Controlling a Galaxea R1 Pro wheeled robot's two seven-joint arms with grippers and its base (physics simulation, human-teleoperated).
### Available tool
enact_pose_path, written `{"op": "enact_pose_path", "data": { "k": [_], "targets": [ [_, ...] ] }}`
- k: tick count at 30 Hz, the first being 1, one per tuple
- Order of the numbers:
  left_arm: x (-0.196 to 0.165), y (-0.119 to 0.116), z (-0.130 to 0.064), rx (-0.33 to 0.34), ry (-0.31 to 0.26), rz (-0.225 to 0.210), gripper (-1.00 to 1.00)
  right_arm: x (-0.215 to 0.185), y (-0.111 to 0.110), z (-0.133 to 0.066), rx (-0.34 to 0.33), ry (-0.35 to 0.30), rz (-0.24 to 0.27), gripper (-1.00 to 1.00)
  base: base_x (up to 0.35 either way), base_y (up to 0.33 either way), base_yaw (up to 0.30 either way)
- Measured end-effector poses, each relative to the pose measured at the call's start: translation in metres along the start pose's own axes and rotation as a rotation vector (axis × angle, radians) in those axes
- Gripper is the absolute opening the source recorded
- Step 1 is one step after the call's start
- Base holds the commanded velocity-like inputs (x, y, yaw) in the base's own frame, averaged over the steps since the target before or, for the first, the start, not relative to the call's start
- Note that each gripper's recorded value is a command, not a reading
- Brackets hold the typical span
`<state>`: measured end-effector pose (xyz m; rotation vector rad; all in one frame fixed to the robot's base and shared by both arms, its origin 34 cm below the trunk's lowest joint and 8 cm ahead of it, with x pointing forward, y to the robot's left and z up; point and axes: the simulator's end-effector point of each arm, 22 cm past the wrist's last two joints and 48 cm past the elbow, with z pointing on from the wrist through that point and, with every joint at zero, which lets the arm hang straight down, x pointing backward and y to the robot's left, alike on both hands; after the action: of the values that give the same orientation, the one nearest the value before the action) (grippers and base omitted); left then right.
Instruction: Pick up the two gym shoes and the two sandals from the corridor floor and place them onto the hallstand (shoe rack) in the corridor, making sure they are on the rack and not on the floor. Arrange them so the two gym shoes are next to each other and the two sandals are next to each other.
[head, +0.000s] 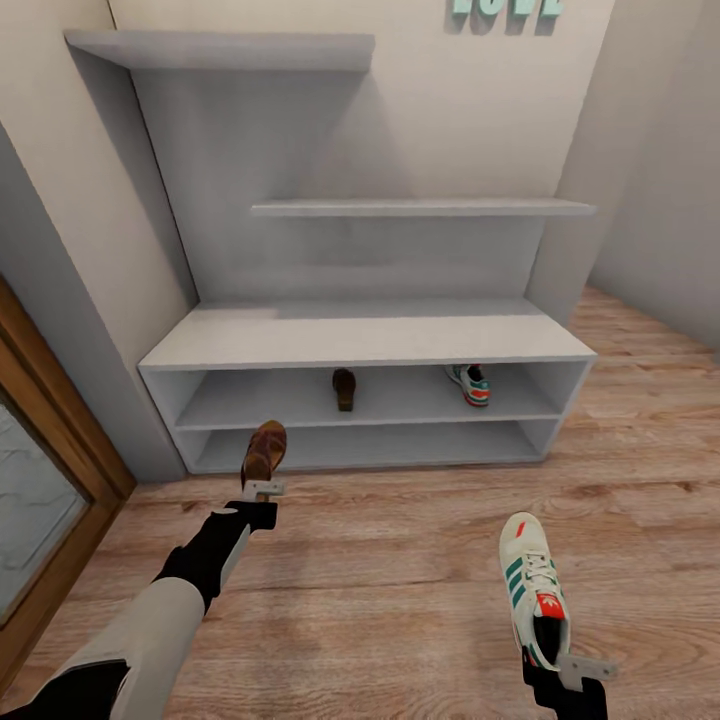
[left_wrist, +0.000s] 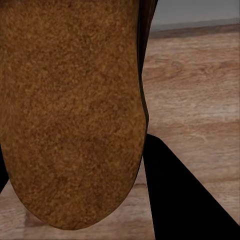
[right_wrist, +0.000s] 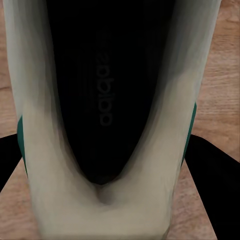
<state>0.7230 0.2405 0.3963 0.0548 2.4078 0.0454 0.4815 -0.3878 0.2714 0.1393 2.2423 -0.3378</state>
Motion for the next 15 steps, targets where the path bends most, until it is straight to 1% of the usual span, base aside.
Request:
{"op": "enact_pose_path", "data": {
  "k": [4, 7, 10, 15],
  "targets": [
    [0.0058, -0.0055, 0.0001, 0.004, 0.007, 0.039, -1.0, 0.0001, -0.001, 0.0001, 0.0, 0.0, -0.002, -1.0, 0.0, 0.0, 0.0],
    [0.0078, -0.0066, -0.0001, 0.005, 0.009, 0.049, -1.0, 0.0, -0.0017, 0.0001, 0.001, 0.0, -0.002, -1.0, 0.069, 0.0, 0.0],
    [0.0083, -0.0061, -0.0003, 0.003, 0.009, 0.052, -1.0, -0.0003, -0.0016, 0.0001, 0.001, -0.001, -0.003, -1.0, 0.225, 0.0, 0.0],
    [0.0093, -0.0056, -0.0003, 0.002, 0.01, 0.053, -1.0, -0.0002, -0.0017, 0.0, 0.001, -0.001, -0.003, -1.0, 0.307, 0.0, 0.0]
  ]
}}
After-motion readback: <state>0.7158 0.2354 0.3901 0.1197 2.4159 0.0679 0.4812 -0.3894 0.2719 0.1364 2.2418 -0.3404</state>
